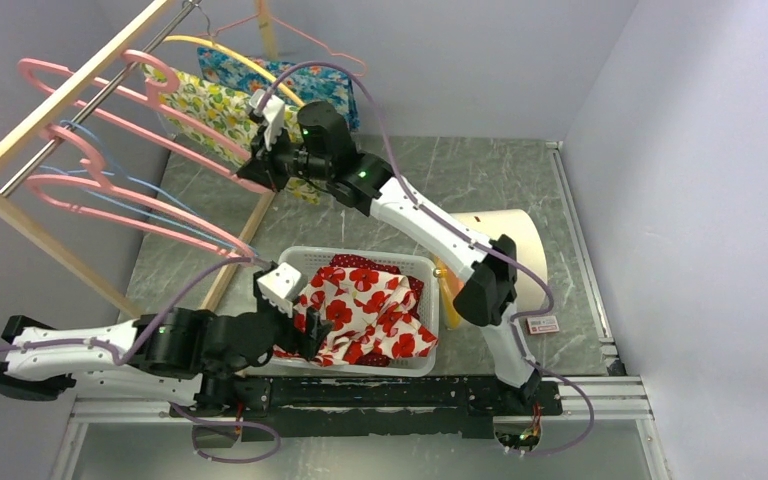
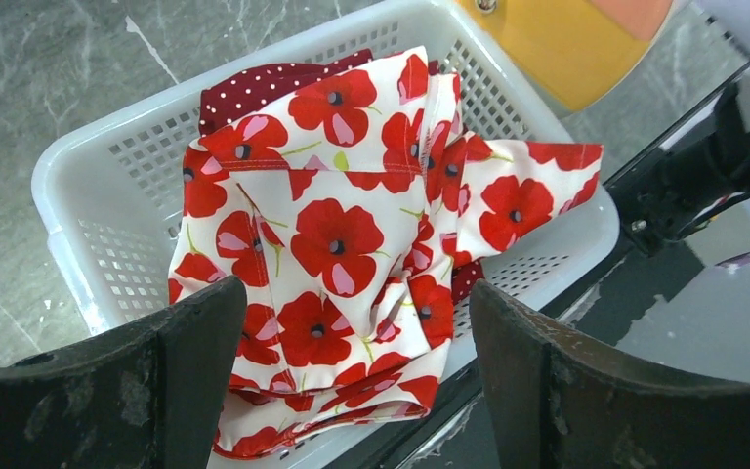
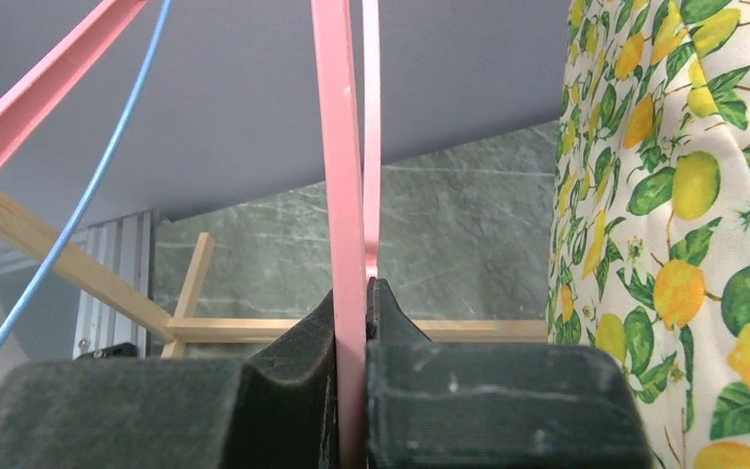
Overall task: Remove the skirt from the hanger
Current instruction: Place the hanger at the clothesline.
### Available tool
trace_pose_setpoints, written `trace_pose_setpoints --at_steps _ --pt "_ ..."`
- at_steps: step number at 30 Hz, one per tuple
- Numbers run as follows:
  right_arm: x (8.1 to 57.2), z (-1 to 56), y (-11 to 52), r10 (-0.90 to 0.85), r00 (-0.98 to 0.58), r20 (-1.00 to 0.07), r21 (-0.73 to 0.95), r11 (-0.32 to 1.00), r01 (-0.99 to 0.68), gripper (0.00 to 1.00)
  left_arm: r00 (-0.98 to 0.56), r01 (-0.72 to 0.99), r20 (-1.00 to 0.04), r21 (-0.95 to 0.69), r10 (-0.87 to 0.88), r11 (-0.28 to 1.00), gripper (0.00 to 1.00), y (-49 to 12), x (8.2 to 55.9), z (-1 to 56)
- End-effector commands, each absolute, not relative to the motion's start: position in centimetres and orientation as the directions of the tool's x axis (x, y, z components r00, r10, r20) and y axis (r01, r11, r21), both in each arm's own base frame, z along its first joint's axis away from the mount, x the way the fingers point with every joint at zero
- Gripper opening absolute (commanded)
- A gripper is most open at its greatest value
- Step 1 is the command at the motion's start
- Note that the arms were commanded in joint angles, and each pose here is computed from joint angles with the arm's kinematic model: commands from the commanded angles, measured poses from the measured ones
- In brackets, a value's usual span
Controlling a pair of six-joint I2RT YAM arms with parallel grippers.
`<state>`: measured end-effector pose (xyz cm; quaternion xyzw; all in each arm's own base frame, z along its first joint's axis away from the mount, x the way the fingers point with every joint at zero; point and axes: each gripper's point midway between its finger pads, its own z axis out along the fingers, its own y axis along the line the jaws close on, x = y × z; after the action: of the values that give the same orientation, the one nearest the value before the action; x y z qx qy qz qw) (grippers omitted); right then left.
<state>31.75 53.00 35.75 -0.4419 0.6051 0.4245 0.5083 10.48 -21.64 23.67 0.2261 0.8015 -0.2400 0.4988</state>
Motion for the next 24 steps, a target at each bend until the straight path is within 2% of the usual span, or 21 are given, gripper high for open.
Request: trace_pose_setpoints --at_steps 1,6,11,14,19,24 --pt "31.4 36.4 54.5 -0.094 -0.117 -0.989 0.088 0.268 -0.959 0.0 -0.427 0.587 -0.902 -0.225 0.062 0.778 0.89 -21.3 10.2 24.0" --pt "31.7 35.9 55.4 -0.07 -0.179 -0.981 0.149 0.311 -0.939 0.0 -0.443 0.564 -0.893 -0.205 0.083 0.8 0.89 -20.6 10.4 23.9" --pt "29.1 37.9 56.0 0.03 -0.153 -0.988 0.156 0.166 -0.974 0.0 -0.446 0.561 -0.891 -0.209 0.081 0.801 0.88 -20.6 10.3 23.8" --pt "29.6 39.0 56.8 0.052 -0.115 -0.992 0.123 0.189 -0.974 0.0 -0.448 0.559 -0.892 -0.224 0.064 0.798 0.88 -20.5 10.3 23.8" --pt "30.4 36.2 58.0 -0.029 -0.095 -0.995 0.085 0.242 -0.967 0.0 -0.459 0.562 -0.888 -0.265 0.029 0.783 0.88 -20.4 10.1 24.1" --pt "28.0 33.6 57.8 -0.126 -0.083 -0.989 0.049 0.249 -0.967 0.0 -0.456 0.593 -0.889 -0.272 0.039 0.758 0.88 -20.8 9.7 24.4"
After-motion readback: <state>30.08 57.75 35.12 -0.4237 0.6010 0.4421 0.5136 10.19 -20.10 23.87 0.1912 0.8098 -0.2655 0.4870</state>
